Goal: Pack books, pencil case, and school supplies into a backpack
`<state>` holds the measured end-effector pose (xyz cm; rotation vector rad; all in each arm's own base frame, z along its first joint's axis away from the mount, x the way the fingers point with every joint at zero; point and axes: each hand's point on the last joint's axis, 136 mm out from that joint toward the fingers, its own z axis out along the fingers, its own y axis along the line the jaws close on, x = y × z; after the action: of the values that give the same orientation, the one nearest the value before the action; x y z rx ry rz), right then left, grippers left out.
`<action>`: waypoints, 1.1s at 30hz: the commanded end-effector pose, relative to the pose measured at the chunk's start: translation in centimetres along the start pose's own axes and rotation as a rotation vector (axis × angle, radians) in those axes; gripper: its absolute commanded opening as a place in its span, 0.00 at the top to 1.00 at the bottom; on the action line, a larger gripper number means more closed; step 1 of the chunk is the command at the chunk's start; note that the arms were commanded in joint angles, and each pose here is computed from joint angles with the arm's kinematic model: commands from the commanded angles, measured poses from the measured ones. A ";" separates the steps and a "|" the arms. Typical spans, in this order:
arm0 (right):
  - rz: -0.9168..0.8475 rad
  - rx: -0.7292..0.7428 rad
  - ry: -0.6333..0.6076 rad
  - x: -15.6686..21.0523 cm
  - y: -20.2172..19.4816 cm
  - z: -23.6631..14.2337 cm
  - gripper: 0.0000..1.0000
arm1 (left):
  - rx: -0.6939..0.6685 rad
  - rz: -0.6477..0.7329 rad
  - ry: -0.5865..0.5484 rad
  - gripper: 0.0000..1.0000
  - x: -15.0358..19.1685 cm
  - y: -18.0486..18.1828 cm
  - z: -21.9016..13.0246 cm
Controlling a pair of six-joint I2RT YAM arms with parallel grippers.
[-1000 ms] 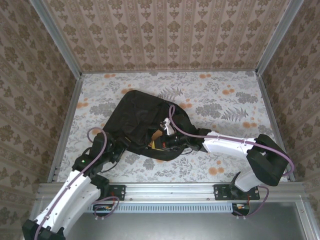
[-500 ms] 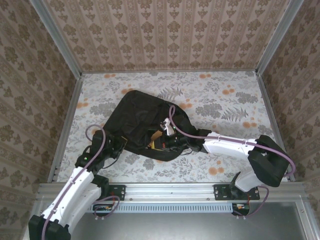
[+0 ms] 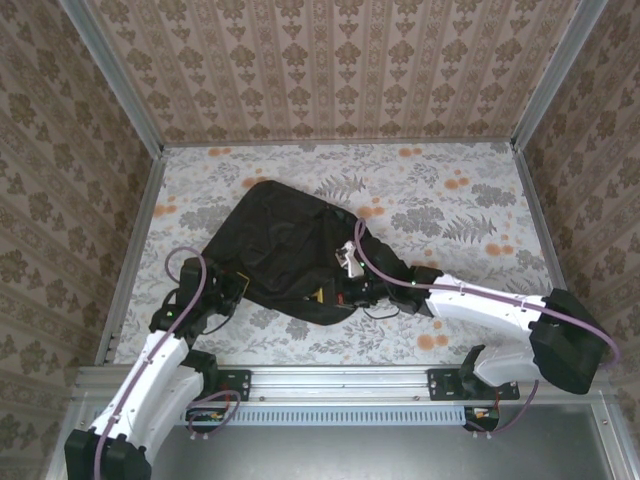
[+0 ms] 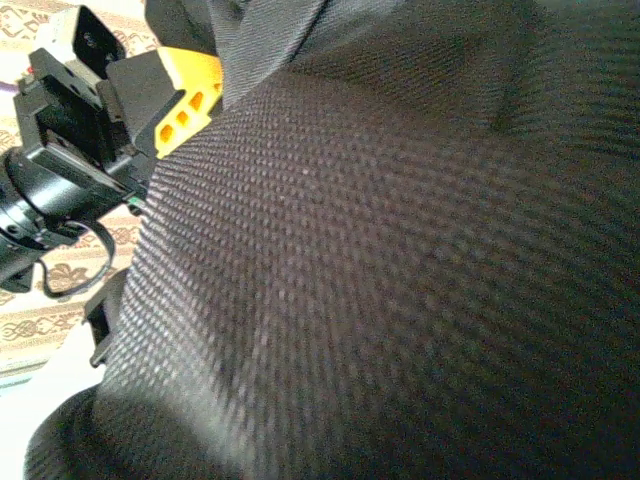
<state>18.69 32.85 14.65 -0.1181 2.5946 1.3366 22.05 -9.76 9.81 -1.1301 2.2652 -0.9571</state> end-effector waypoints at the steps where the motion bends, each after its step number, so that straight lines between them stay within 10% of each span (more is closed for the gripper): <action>1: -0.026 0.049 -0.022 0.5 -1.1 -1.3 1.00 | -0.008 0.019 -0.084 1.00 -1.9 -0.8 -0.8; 33: 0.024 0.116 -0.179 -2.4 -5.9 -10.2 1.00 | -0.100 0.271 -0.120 1.00 -3.8 -3.3 -1.8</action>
<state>21.02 21.62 16.40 0.0652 2.4998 1.1509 22.90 -9.89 12.23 -0.9482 2.3636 -0.8609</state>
